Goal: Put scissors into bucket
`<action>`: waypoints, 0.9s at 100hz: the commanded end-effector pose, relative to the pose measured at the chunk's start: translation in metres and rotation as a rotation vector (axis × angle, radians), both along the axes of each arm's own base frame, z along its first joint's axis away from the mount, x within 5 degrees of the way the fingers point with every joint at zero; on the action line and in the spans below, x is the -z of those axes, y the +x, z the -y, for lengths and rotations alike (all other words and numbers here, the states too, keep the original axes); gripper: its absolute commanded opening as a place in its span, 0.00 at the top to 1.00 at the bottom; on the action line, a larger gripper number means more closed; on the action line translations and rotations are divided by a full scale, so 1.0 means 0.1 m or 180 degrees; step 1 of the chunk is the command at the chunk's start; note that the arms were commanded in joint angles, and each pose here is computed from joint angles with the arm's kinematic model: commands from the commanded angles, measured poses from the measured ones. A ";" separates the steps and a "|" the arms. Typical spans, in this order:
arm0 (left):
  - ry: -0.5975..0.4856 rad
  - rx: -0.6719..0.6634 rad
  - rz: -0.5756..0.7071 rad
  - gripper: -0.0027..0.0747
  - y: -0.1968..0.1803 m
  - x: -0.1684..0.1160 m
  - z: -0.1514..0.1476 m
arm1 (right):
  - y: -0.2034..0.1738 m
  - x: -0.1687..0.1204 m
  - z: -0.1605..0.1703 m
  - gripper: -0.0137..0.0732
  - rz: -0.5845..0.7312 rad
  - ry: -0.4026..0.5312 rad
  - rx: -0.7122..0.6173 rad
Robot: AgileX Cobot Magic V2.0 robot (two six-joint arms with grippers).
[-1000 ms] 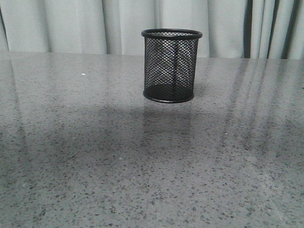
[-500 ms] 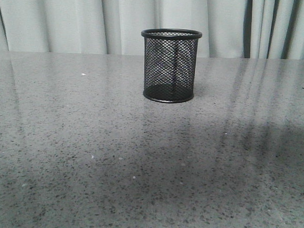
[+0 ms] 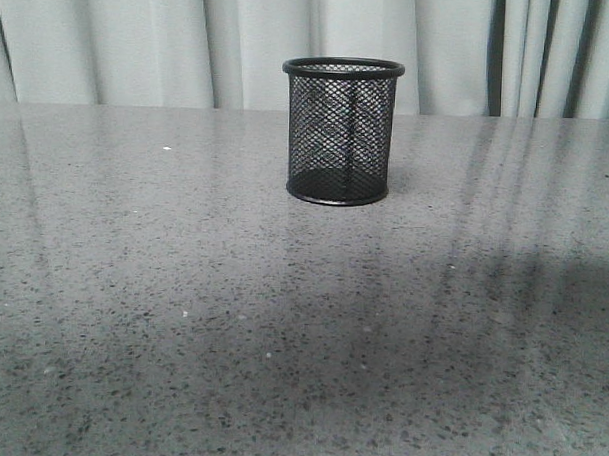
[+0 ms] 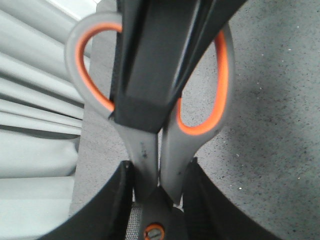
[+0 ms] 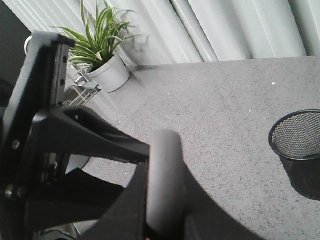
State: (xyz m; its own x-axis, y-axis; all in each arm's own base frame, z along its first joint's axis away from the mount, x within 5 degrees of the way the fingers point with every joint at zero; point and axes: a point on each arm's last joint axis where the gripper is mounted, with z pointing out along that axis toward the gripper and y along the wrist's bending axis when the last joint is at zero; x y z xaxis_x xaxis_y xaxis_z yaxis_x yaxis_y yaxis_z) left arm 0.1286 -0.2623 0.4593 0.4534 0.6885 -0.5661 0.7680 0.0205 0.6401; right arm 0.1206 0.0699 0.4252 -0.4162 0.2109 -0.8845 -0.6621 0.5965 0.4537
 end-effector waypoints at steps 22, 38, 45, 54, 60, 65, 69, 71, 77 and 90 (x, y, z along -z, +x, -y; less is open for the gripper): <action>-0.0686 -0.0777 -0.0204 0.30 0.30 -0.30 -0.42 | 0.17 -0.07 0.05 0.92 0.0132 0.0061 0.0224; -0.1129 -0.1679 -0.0509 0.30 0.58 -0.40 -0.91 | 0.44 -0.09 0.05 0.90 -0.0011 0.0006 0.0204; -0.1229 -0.1987 -0.0480 0.30 0.63 -0.46 -1.16 | 0.59 -0.16 0.05 0.89 0.0003 -0.0102 0.0204; -0.1280 -0.2350 -0.0411 0.30 0.62 -0.54 -1.49 | 0.75 -0.26 0.08 0.89 0.0065 -0.0441 0.0240; -0.1332 -0.2543 -0.0365 0.30 0.57 -0.59 -1.68 | 0.85 -0.31 0.10 0.89 0.0019 -0.0663 0.0269; -0.1392 -0.2680 -0.0315 0.30 0.53 -0.63 -1.81 | 0.93 -0.35 0.11 0.89 -0.0032 -0.0819 0.0251; -0.1458 -0.2768 -0.0300 0.30 0.49 -0.65 -1.90 | 0.99 -0.39 0.12 0.89 -0.0030 -0.0922 0.0262; -0.1483 -0.2812 -0.0287 0.30 0.48 -0.66 -1.94 | 1.03 -0.39 0.12 0.89 -0.0060 -0.0943 0.0271; -0.1548 -0.2937 -0.0204 0.30 0.42 -0.71 -2.05 | 1.11 -0.43 0.12 0.89 -0.0064 -0.1104 0.0309; -0.1645 -0.3115 -0.0076 0.30 0.32 -0.77 -2.21 | 1.28 -0.43 0.01 0.89 -0.0137 -0.1424 0.0154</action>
